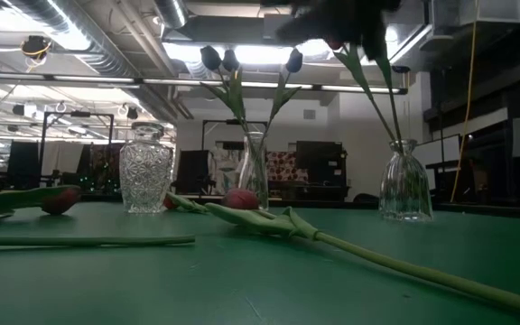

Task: Sort flowers into vase by color
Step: Put the pink tulip into the bottom right transparent vase

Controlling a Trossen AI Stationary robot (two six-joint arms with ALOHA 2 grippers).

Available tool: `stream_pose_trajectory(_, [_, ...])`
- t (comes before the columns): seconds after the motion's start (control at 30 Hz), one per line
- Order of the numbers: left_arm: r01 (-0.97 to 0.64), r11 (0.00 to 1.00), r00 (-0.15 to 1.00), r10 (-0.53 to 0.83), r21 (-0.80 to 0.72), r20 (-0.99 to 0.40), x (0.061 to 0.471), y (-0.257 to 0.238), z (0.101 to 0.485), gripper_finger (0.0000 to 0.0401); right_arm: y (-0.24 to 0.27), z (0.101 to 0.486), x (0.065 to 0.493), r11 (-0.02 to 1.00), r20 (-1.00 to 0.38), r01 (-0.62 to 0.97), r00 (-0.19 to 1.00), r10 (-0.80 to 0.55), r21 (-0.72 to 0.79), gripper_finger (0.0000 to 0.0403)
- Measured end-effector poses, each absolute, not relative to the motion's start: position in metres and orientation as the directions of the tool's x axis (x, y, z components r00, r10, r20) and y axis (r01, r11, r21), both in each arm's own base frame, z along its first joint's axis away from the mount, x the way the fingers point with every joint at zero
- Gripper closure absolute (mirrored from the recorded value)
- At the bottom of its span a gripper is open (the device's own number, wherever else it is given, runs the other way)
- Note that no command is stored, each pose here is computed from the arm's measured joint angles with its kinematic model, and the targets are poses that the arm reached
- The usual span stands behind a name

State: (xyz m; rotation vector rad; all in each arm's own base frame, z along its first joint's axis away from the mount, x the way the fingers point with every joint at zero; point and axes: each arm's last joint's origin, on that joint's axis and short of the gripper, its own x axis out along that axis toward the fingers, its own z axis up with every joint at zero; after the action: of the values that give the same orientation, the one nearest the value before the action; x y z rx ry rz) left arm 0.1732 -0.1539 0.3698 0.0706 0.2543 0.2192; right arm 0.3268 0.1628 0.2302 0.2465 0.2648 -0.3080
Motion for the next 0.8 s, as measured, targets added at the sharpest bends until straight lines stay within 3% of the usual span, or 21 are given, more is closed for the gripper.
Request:
stream_pose_trajectory(0.23, [-0.202, 0.975, 0.945, 0.219, 0.091, -0.242, 0.172, -0.155, 0.370, 0.0256, 0.149, 0.196, 0.343, 0.844, -0.307, 0.512, 0.838, -0.451, 0.160, 0.0201])
stream_pose_trajectory(0.8, [-0.206, 0.976, 0.945, 0.218, 0.076, -0.243, 0.172, -0.155, 0.370, 0.0256, 0.112, 0.128, 0.374, 0.788, -0.427, 0.583, 0.776, -0.465, 0.200, 0.0201])
